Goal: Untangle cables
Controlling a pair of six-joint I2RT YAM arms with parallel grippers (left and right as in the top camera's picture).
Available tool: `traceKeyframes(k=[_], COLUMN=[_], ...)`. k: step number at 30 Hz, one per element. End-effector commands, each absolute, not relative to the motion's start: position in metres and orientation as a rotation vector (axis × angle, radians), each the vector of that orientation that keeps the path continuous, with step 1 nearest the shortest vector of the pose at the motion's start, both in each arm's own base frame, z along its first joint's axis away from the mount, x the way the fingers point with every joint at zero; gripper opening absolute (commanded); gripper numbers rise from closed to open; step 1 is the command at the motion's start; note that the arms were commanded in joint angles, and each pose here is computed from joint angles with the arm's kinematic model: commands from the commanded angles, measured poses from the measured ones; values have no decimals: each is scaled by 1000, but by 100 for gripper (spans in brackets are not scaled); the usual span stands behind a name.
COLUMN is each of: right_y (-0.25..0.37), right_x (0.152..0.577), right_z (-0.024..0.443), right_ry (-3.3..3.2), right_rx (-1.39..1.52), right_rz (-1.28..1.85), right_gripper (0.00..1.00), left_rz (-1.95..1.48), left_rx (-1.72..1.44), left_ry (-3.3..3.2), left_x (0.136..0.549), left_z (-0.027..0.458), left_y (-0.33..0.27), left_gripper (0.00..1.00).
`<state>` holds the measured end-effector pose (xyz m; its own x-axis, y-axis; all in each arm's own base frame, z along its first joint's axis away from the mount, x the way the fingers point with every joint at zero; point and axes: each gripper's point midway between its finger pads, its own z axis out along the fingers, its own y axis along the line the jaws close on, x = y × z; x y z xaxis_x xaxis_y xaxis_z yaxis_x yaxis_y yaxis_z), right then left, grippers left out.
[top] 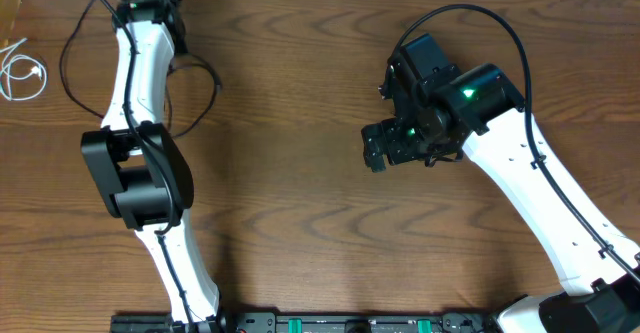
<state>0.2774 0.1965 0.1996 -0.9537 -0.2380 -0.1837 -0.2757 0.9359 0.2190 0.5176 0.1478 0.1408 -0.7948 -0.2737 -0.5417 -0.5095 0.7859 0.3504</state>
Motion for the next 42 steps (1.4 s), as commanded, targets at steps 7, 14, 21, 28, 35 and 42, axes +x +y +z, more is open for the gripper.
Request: traceKeyframes(k=[7,14,21,28,35,42], right_y=[197,197,197,197,197,197], right_x=[276,276,276,276,276,276], right_z=[199,199,199,199,199,199], right_ry=[2945,2945,2945,2945,2945,2945], right_rx=[-379,-379,-379,-379,-379,-379], right_rz=[366,366,366,366,366,366], right_gripper=[99,99,99,99,99,99], left_rz=[1084,1165,1040,339,111,-287], left_rx=[-877,-824,-687,-581,-636,-537], left_ry=[2183,2367,2532,2517,2176,2302], left_x=[486,467,473,514,513,477], left_z=[190,122,100,154,284,300], left_y=[198,203,182,97,66,0], left_gripper=[8,64,79,90,97,97])
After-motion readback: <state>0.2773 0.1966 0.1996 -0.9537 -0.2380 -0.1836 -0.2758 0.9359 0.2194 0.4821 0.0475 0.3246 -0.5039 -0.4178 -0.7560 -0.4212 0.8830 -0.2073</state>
